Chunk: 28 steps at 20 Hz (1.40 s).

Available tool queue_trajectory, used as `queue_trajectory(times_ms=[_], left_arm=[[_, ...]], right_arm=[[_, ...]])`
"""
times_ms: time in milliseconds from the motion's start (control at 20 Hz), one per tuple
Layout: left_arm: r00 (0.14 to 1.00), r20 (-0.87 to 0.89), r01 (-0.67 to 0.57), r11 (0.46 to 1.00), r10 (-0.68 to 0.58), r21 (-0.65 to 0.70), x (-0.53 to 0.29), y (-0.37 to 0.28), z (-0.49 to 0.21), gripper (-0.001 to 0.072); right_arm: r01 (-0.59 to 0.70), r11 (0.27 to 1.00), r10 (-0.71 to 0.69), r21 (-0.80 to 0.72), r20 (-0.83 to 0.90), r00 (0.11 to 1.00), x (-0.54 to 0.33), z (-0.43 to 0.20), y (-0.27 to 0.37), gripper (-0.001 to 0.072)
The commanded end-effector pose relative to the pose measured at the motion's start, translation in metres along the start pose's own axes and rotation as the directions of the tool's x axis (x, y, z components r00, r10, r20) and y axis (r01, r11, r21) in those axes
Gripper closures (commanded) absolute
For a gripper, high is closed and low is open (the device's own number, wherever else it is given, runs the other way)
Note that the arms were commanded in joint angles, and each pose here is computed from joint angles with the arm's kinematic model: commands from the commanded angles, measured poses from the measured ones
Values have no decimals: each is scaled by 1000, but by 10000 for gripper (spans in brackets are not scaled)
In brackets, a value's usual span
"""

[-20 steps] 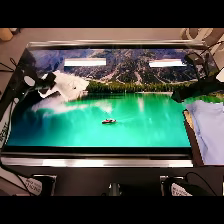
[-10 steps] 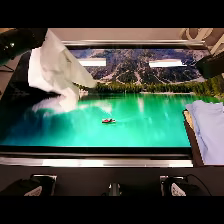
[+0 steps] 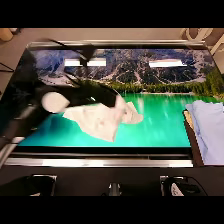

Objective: Fold the shirts.

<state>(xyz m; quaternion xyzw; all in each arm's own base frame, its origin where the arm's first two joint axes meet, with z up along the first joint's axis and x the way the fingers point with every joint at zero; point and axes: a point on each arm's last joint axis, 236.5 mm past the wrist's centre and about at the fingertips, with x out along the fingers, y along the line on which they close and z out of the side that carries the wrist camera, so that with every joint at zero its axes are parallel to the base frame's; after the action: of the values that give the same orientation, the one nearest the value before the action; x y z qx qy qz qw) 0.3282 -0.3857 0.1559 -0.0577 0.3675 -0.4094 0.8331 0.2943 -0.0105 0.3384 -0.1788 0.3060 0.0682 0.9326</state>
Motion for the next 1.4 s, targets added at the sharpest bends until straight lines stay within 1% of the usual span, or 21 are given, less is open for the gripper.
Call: queue_trajectory(times_ms=[0,50,100,150,200,250,300,350,450,550,600,650,750,850,1050,1100,1150,1200,1250,1300,1350], left_arm=[[962,-253,90,995,-99,-46,69,-45,-96,-13],[950,-306,60,998,-60,-9,68,-32,-105,-13],[937,-349,-4,999,19,45,59,-4,-106,-13],[913,-386,-107,990,133,87,42,39,-102,-13],[875,-416,-221,969,249,113,19,89,-95,-13],[835,-445,-313,945,322,97,-6,132,-93,-13],[798,-488,-383,923,353,40,-29,168,-98,-13],[765,-543,-437,898,347,-42,-52,198,-111,-13],[746,-614,-472,855,258,-215,-76,226,-148,-13],[749,-643,-468,815,160,-343,-80,228,-192,-13],[752,-648,-463,796,121,-389,-76,223,-213,-13],[759,-646,-453,778,81,-435,-68,216,-232,-13],[795,-606,-414,761,34,-499,-46,203,-251,-13],[830,-556,-398,751,50,-527,-26,201,-252,-13],[851,-516,-410,740,100,-533,-1,202,-248,-9],[856,-505,-413,736,112,-537,3,205,-247,124],[860,-495,-413,736,123,-537,6,207,-245,234],[864,-486,-417,728,131,-544,7,208,-243,364],[868,-477,-417,726,139,-547,8,210,-241,562],[869,-475,-416,727,140,-547,8,210,-240,685],[869,-474,-416,726,141,-547,8,211,-240,685]], right_arm=[[-51,999,53,17,-148,988,15,-29,7,101],[-76,997,80,25,-191,978,28,-35,9,97],[-105,994,110,35,-233,966,42,-41,11,97],[-158,986,166,52,-278,946,60,-48,20,96],[-226,972,235,64,-312,921,77,-55,32,95],[-312,946,322,85,-340,883,97,-64,50,75],[-396,911,409,113,-358,839,118,-74,69,46],[-460,876,481,149,-366,797,137,-85,86,18],[-543,804,593,242,-373,713,172,-113,118,17],[-620,713,701,327,-353,619,191,-138,153,17],[-662,665,746,344,-323,582,197,-145,170,18],[-701,635,772,324,-299,561,202,-152,184,16],[-721,615,787,317,-303,538,214,-171,212,15],[-751,591,798,293,-345,494,218,-190,243,7],[-786,557,811,268,-378,446,226,-199,281,-6],[-794,544,818,270,-383,430,226,-201,289,-6],[-800,535,820,270,-391,417,226,-203,296,-6],[-807,528,821,265,-403,405,227,-206,304,-6],[-810,524,820,262,-411,397,229,-208,310,-5],[-813,522,819,258,-419,393,231,-210,316,6],[-812,524,817,257,-423,393,233,-212,320,54]])
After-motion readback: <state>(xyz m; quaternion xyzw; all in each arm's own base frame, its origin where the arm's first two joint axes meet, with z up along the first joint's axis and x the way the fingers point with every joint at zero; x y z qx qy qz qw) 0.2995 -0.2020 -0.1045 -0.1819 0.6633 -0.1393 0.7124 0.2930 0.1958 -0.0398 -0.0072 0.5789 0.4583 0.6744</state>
